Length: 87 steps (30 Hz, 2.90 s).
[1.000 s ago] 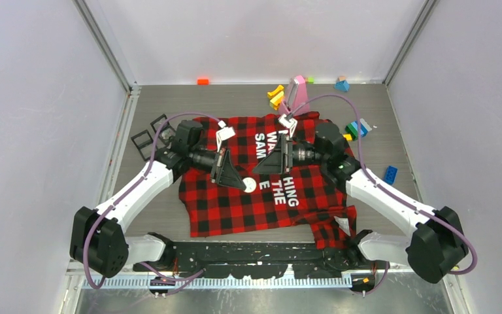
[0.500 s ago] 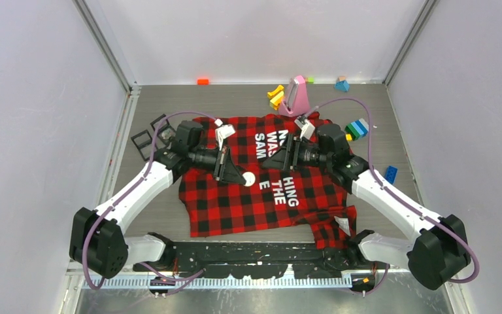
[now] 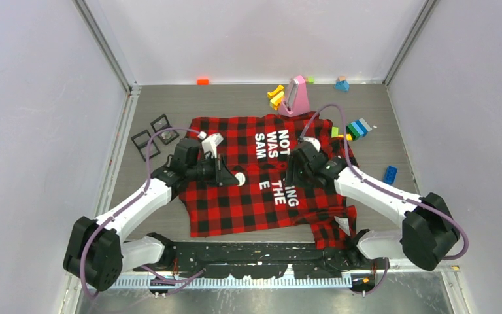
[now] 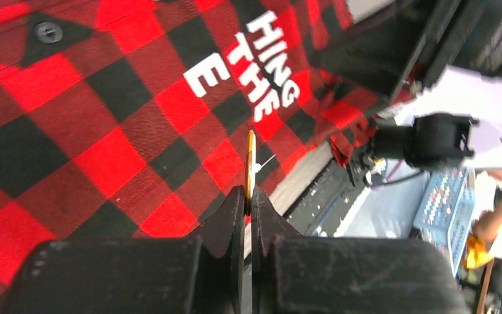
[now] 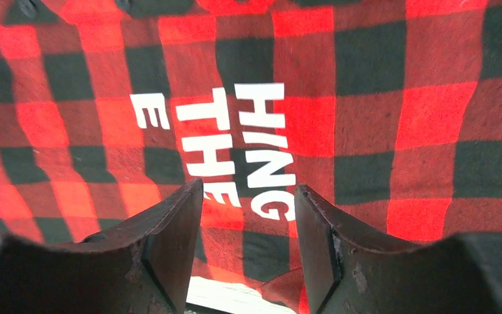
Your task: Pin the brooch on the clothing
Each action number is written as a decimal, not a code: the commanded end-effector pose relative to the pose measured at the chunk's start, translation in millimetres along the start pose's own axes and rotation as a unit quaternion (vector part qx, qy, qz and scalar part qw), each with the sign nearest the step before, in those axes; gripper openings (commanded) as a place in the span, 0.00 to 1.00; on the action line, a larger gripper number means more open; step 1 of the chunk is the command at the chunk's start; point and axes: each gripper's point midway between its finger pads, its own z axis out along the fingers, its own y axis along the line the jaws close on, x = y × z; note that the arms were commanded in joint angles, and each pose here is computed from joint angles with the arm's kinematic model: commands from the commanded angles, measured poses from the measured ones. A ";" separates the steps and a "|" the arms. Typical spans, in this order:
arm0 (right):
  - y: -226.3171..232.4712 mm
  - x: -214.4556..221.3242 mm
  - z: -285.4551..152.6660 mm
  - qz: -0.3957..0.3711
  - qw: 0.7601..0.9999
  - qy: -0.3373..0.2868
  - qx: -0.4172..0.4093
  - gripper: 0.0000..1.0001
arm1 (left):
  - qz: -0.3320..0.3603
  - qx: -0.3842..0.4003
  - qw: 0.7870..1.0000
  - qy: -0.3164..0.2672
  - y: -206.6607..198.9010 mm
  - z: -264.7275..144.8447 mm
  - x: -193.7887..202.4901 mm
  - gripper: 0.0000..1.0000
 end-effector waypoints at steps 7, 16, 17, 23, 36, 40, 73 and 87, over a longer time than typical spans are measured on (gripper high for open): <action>65.6 33.7 26.7 -0.053 0.995 -0.044 -0.076 0.60 | -0.035 -0.085 0.993 -0.073 26.2 -34.8 -40.4 0.00; 163.4 52.1 45.0 -0.194 0.958 -0.121 -0.172 0.62 | -0.015 -0.188 0.973 -0.130 60.0 -117.4 -89.9 0.00; 168.6 55.4 47.1 -0.206 0.955 -0.125 -0.176 0.62 | -0.010 -0.188 0.972 -0.143 58.9 -119.8 -97.0 0.00; 196.5 83.7 63.5 -0.291 0.927 -0.139 -0.191 0.62 | 0.028 -0.219 0.957 -0.190 62.2 -140.5 -122.7 0.00; 216.7 133.8 87.4 -0.344 0.912 -0.084 -0.207 0.59 | 0.037 -0.252 0.948 -0.189 69.2 -149.5 -112.1 0.00; 230.0 148.0 90.9 -0.348 0.907 -0.065 -0.228 0.59 | 0.037 -0.255 0.947 -0.191 69.4 -150.6 -112.3 0.00; 81.5 73.4 -24.3 -0.188 0.981 -0.035 0.016 0.47 | 0.044 -0.245 0.958 -0.144 67.8 -127.8 -91.7 0.00; 11.6 173.5 -54.6 -0.039 0.996 0.081 0.029 0.23 | 0.067 -0.206 0.972 -0.088 48.5 -94.1 -74.8 0.00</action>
